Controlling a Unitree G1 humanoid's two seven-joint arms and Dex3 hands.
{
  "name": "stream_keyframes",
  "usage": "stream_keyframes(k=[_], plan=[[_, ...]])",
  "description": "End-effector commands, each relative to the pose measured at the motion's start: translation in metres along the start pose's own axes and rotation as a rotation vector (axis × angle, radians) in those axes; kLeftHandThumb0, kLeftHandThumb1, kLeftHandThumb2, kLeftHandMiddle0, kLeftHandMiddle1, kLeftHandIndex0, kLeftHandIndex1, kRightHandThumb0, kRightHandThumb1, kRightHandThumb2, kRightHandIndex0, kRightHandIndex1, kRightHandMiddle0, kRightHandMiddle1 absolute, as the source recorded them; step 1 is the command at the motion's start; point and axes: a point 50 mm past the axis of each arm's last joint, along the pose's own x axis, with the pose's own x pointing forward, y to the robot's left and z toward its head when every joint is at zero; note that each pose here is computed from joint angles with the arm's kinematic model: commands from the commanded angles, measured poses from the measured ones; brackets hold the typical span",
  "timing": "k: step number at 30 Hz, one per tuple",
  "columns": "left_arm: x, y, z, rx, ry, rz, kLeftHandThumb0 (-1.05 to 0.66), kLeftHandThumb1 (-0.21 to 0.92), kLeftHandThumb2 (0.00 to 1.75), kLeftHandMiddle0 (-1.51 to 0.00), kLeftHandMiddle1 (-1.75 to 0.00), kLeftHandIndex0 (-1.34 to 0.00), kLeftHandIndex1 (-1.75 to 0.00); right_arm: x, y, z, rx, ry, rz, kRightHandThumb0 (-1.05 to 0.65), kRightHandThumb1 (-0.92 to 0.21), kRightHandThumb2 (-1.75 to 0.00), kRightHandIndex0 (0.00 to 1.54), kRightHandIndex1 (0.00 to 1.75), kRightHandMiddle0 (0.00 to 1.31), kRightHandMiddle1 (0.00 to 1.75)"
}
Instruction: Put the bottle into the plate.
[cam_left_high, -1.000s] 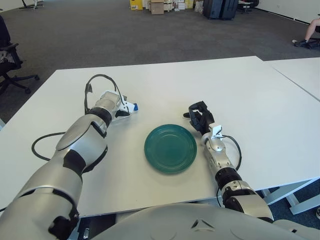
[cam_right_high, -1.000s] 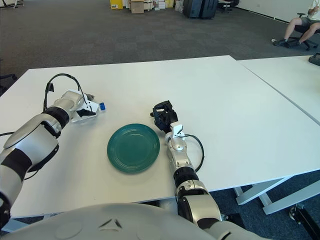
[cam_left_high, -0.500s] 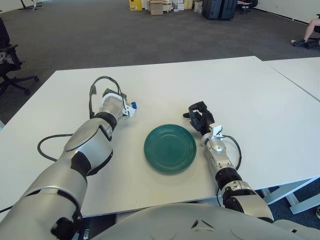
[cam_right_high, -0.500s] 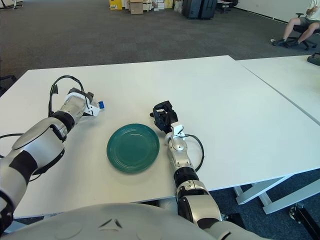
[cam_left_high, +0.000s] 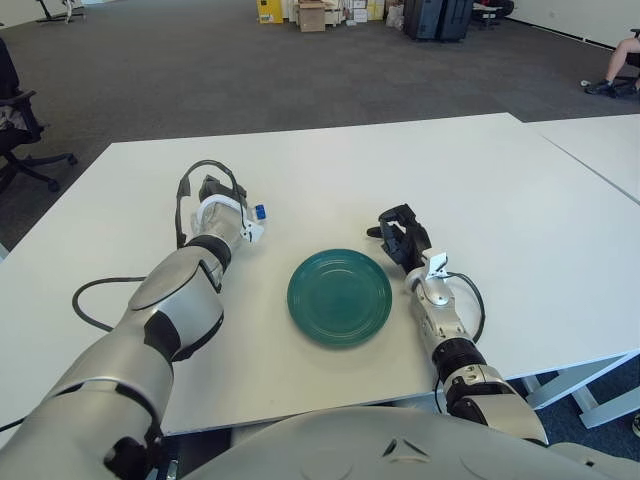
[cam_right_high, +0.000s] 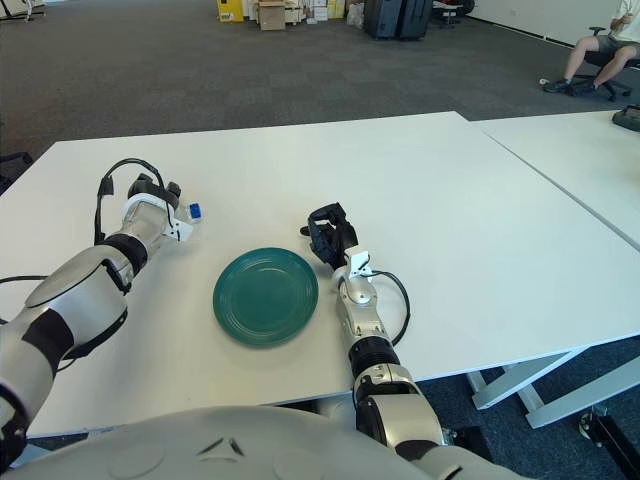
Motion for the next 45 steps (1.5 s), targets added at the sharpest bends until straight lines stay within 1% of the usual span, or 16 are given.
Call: stream_keyframes(k=[1,14,17,20,21,22,23,24,25,28,29,31,34,35,37,45], plan=[[-0.003,-0.028,0.019,0.043,-0.077,-0.114,-1.05,0.92,0.78,-0.14,-0.01,0.0,0.0,-0.004,-0.005,-0.007,0.007,0.044,-0.015,-0.35,-0.92,-0.49,0.45,1.11,0.22,1.72],[-0.003,-0.03,0.018,0.051,-0.082,-0.126,-1.05,0.92,0.84,-0.18,-0.02,0.0,0.0,-0.006,-0.005,-0.005,-0.005,0.038,-0.019,-0.35,-0.92,-0.49,0.46,1.11,0.24,1.71],[-0.003,-0.032,0.018,0.045,-0.124,-0.143,-1.05,0.92,0.78,-0.18,-0.02,-0.01,0.0,-0.006,-0.005,-0.005,-0.005,0.037,-0.02,-0.35,-0.92,-0.49,0.46,1.1,0.23,1.71],[-0.003,-0.034,0.018,0.049,-0.145,-0.143,-1.05,0.92,0.61,-0.22,-0.03,-0.04,-0.03,-0.006,-0.005,-0.005,-0.006,0.035,-0.019,-0.35,-0.92,-0.48,0.45,1.09,0.23,1.71],[-0.002,-0.032,0.017,0.039,-0.158,-0.128,-1.05,0.92,0.52,-0.28,-0.05,-0.03,-0.29,-0.006,-0.005,-0.005,-0.008,0.034,-0.018,-0.35,-0.92,-0.49,0.45,1.09,0.23,1.71],[-0.002,-0.031,0.016,0.032,-0.168,-0.117,-0.99,0.91,0.43,-0.39,-0.11,-0.06,-0.67,-0.006,-0.005,-0.005,-0.008,0.032,-0.018,-0.35,-0.92,-0.49,0.45,1.09,0.23,1.71],[-0.002,-0.03,0.017,-0.004,-0.182,-0.077,-0.97,0.91,0.38,-0.43,-0.14,-0.07,-0.82,-0.006,-0.005,-0.005,-0.011,0.031,-0.018,-0.35,-0.92,-0.49,0.45,1.09,0.23,1.71],[-0.002,-0.029,0.017,-0.031,-0.191,-0.048,-0.85,0.86,0.35,-0.5,-0.29,-0.16,-1.08,-0.006,-0.005,-0.005,-0.012,0.03,-0.018,-0.35,-0.92,-0.49,0.45,1.09,0.22,1.72],[-0.003,-0.029,0.017,-0.092,-0.207,0.019,-0.77,0.79,0.4,-0.52,-0.43,-0.21,-1.26,-0.006,-0.005,-0.005,-0.014,0.03,-0.019,-0.35,-0.92,-0.49,0.45,1.09,0.22,1.72],[-0.004,-0.029,0.012,-0.214,-0.234,0.196,-0.53,0.64,0.67,-0.58,-0.87,-0.47,-1.42,-0.006,-0.006,-0.004,-0.018,0.03,-0.02,-0.35,-0.92,-0.49,0.46,1.08,0.22,1.72],[-0.005,-0.03,0.009,-0.237,-0.24,0.244,-0.51,0.63,0.7,-0.59,-0.93,-0.49,-1.44,-0.006,-0.006,-0.004,-0.019,0.03,-0.021,-0.35,-0.92,-0.49,0.46,1.08,0.22,1.72],[-0.006,-0.03,0.007,-0.271,-0.248,0.31,-0.21,0.54,0.81,-0.64,-1.1,-0.52,-1.54,-0.006,-0.006,-0.004,-0.019,0.031,-0.023,-0.35,-0.92,-0.5,0.46,1.08,0.22,1.73],[-0.008,-0.031,0.007,-0.321,-0.259,0.373,-0.08,0.36,1.1,-0.67,-1.49,-0.57,-1.47,-0.006,-0.006,-0.004,-0.016,0.033,-0.027,-0.35,-0.92,-0.5,0.47,1.08,0.22,1.73],[-0.009,-0.032,0.008,-0.337,-0.261,0.382,-0.06,0.34,1.15,-0.68,-1.54,-0.59,-1.46,-0.006,-0.006,-0.004,-0.015,0.033,-0.028,-0.35,-0.92,-0.5,0.47,1.08,0.22,1.73],[-0.01,-0.034,0.01,-0.357,-0.264,0.392,-0.03,0.27,1.29,-0.63,-1.63,-0.59,-1.59,-0.006,-0.006,-0.004,-0.015,0.031,-0.031,-0.35,-0.92,-0.5,0.47,1.09,0.22,1.73],[-0.011,-0.032,0.014,-0.43,-0.257,0.422,-0.01,0.22,1.41,-0.58,-1.73,-0.58,-1.7,-0.006,-0.007,-0.004,-0.018,0.027,-0.036,-0.35,-0.92,-0.5,0.47,1.08,0.22,1.72]])
